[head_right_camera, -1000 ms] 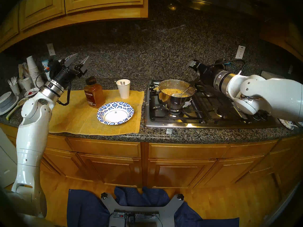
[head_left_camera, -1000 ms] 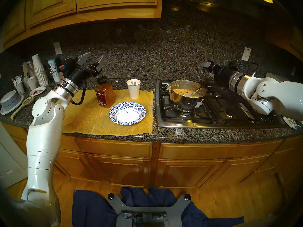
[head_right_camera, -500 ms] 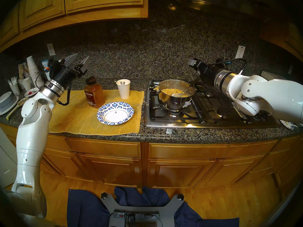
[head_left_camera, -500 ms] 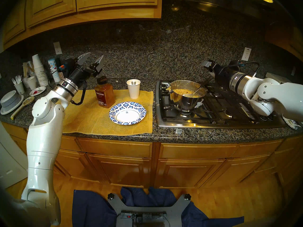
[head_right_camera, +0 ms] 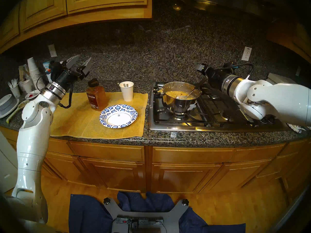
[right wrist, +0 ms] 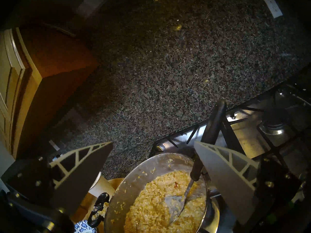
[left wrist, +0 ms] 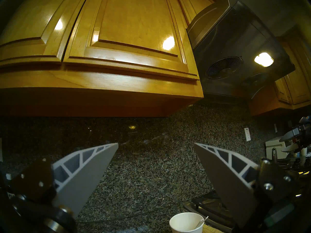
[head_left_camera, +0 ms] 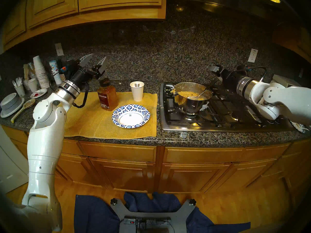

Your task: Scoop oatmeal into bowl, add cinnamon, and put a spoon inside bowl

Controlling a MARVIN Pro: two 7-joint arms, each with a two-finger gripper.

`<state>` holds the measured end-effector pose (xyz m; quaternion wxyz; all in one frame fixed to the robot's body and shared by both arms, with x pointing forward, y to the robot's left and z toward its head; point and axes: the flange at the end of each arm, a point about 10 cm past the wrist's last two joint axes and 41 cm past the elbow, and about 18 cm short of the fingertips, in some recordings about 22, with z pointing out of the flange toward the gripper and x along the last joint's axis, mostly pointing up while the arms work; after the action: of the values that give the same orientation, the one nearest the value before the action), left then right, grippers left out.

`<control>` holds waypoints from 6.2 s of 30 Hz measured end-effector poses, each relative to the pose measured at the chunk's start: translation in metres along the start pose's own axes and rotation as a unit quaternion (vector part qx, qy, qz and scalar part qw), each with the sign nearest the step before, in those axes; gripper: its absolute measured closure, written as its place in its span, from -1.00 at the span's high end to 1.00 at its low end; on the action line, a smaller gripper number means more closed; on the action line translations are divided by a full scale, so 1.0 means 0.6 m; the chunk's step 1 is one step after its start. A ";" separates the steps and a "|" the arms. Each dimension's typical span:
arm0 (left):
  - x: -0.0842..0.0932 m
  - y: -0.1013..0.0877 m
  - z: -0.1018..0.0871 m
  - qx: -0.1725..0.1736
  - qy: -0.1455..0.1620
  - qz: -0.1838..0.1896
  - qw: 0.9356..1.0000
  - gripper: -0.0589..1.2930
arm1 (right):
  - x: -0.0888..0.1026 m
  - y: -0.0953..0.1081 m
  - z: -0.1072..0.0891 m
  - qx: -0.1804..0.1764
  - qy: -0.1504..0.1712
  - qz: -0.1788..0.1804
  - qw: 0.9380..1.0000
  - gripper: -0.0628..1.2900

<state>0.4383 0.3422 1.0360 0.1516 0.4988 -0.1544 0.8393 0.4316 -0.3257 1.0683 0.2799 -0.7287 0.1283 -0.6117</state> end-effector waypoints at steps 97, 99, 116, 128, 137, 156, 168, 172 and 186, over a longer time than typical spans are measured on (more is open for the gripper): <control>0.000 0.000 0.000 0.000 0.000 0.000 1.000 0.88 | -0.060 0.071 0.111 -0.024 -0.038 -0.088 0.995 -0.69; 0.000 0.000 0.000 0.000 0.000 0.000 1.000 0.88 | -0.060 0.071 0.110 -0.024 -0.036 -0.088 0.995 -0.89; 0.000 0.000 0.000 0.000 0.000 0.000 1.000 0.88 | -0.037 0.071 0.107 -0.021 0.026 -0.077 0.996 -0.91; 0.000 0.000 0.000 0.000 0.000 0.000 1.000 0.88 | -0.062 0.054 0.098 0.008 0.049 -0.125 0.991 -0.92; 0.000 0.000 0.000 0.000 0.000 0.000 1.000 0.88 | -0.090 0.039 0.093 0.011 0.032 -0.140 0.990 -0.92; 0.000 0.000 0.000 0.000 0.000 0.000 1.000 0.88 | -0.080 0.042 0.106 -0.057 0.030 0.058 0.996 -0.94; 0.000 0.000 0.000 0.000 0.000 0.000 1.000 0.88 | -0.081 0.047 0.107 -0.060 0.041 0.129 0.989 -0.94; 0.000 0.000 0.000 0.000 0.000 0.000 1.000 0.88 | -0.083 0.043 0.108 -0.054 0.043 0.131 0.989 -0.94; 0.000 0.000 0.000 0.000 -0.001 0.000 1.000 0.88 | -0.101 0.011 0.111 -0.034 0.037 0.137 0.989 -0.94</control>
<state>0.4384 0.3423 1.0359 0.1516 0.4993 -0.1543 0.8390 0.4837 -0.2821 1.0084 0.3314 -0.6899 0.2579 -0.5897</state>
